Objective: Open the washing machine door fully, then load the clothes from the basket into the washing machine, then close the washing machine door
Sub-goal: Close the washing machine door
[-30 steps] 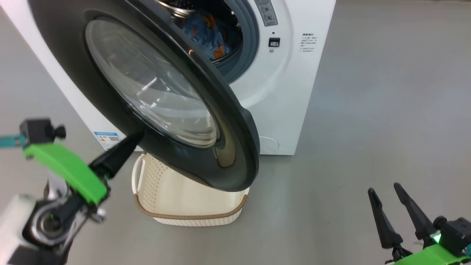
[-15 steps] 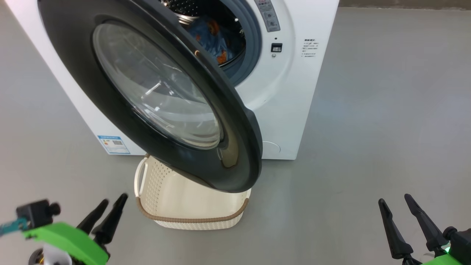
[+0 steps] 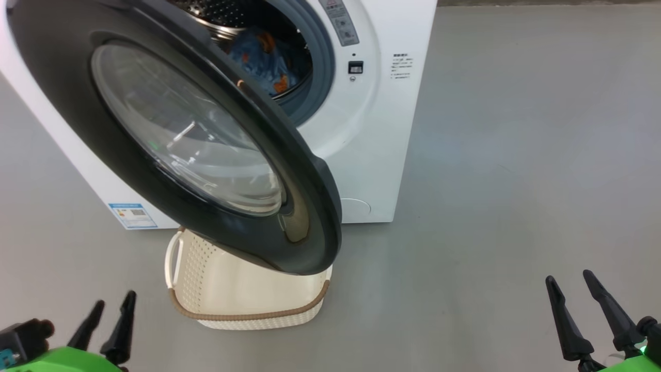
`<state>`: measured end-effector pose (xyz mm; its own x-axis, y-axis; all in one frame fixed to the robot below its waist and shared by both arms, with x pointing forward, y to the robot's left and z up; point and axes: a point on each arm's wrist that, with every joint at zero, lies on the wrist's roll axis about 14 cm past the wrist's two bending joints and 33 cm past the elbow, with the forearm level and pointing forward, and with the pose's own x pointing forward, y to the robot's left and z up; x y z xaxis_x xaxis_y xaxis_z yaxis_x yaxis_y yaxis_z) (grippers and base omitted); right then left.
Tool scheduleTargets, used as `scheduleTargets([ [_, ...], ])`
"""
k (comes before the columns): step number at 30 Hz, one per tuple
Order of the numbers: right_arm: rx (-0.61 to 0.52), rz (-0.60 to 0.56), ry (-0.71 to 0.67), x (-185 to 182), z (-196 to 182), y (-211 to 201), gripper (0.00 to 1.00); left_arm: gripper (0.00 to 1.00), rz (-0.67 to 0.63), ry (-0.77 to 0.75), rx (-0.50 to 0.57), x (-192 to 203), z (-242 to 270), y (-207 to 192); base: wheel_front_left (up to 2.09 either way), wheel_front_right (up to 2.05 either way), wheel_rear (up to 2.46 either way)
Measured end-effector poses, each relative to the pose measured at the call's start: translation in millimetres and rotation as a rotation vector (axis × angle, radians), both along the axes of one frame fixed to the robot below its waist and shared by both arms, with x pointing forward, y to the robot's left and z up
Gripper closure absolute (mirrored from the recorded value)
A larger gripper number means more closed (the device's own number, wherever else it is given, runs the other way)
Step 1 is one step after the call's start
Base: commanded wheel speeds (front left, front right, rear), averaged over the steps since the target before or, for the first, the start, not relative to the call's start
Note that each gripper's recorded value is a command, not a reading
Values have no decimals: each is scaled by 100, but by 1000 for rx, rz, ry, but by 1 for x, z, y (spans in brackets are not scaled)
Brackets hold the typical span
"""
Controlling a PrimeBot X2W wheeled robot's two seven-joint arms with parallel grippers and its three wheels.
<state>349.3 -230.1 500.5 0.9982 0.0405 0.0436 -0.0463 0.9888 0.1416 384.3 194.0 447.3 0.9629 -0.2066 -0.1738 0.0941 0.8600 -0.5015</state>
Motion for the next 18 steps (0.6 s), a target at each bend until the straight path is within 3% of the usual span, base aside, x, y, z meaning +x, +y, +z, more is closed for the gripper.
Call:
scheduleTargets([
  [18, -9, -48, 1, -16, 1, -15, 0, 0, 108, -176, 332, -28, 19, -4, 0, 0, 0],
])
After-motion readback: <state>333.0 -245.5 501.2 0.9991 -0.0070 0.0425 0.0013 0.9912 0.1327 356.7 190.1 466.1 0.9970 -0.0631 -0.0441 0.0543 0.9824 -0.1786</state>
